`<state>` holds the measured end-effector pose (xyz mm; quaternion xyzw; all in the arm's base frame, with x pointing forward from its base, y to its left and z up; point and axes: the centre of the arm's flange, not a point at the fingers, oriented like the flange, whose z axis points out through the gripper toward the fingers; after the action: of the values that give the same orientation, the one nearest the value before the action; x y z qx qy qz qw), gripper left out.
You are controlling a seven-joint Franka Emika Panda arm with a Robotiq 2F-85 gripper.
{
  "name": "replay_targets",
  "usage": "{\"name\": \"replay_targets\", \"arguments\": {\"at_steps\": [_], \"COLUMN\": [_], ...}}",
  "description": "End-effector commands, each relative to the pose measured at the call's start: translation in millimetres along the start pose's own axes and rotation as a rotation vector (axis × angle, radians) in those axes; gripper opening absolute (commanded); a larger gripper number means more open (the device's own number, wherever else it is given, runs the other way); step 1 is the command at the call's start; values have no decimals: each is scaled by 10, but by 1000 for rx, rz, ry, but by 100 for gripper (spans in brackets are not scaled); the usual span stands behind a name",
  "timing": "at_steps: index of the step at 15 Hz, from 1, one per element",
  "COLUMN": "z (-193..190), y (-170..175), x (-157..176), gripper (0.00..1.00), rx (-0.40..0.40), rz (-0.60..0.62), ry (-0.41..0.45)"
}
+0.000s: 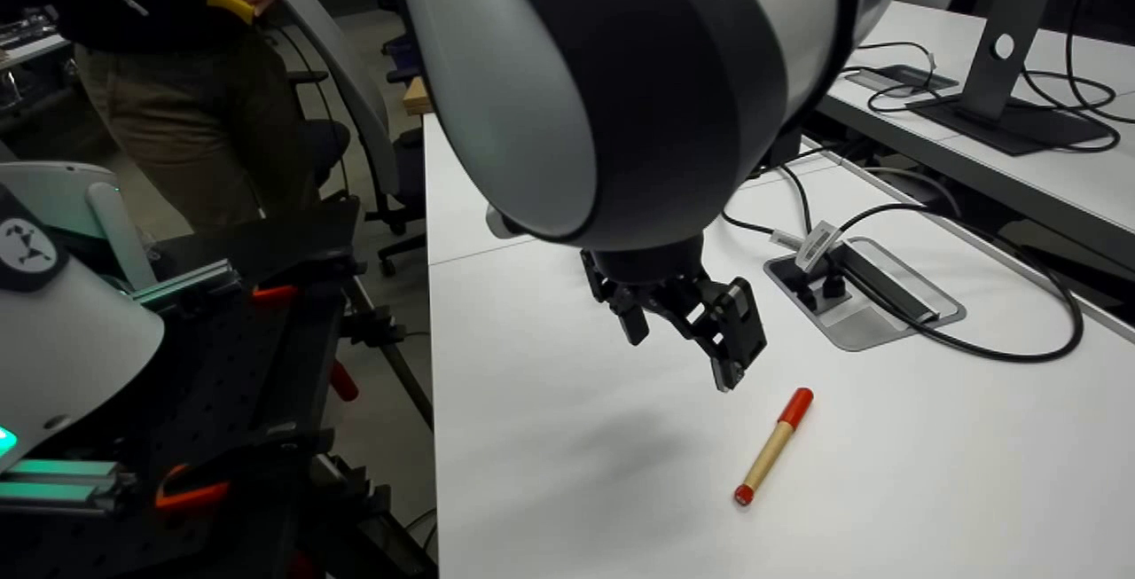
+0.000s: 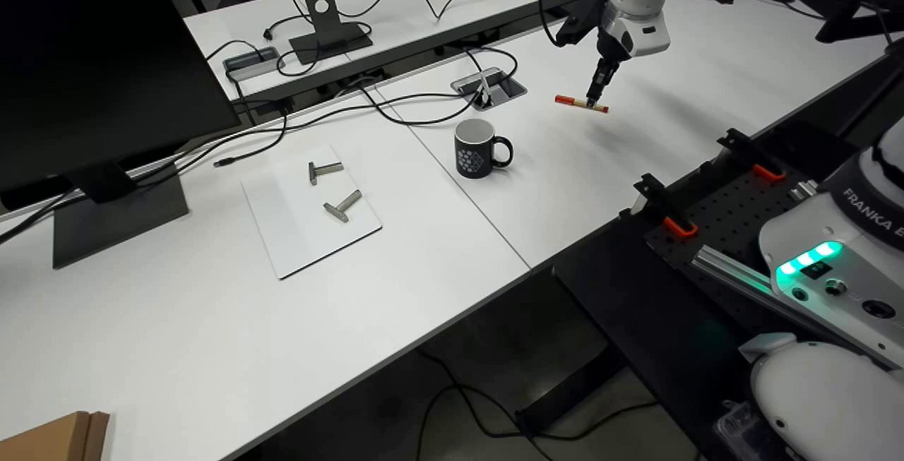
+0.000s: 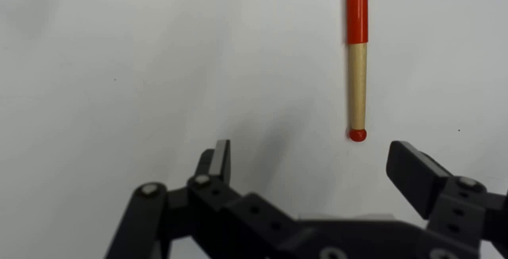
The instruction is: Put the pen inside the mug cup
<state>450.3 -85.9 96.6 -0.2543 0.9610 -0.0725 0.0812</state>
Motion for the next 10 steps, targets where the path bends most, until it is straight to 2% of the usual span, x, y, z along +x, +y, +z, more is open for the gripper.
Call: {"name": "replay_targets", "arguments": {"at_steps": [1,7,10], "z": [-123,-228,-275], "y": [-256,-407,-450], "x": [-195,-271,-261], "gripper": [100,100,100], "rx": [7,7,-15], "rz": [-10,-153,-287], "ry": [13,39,42]}}
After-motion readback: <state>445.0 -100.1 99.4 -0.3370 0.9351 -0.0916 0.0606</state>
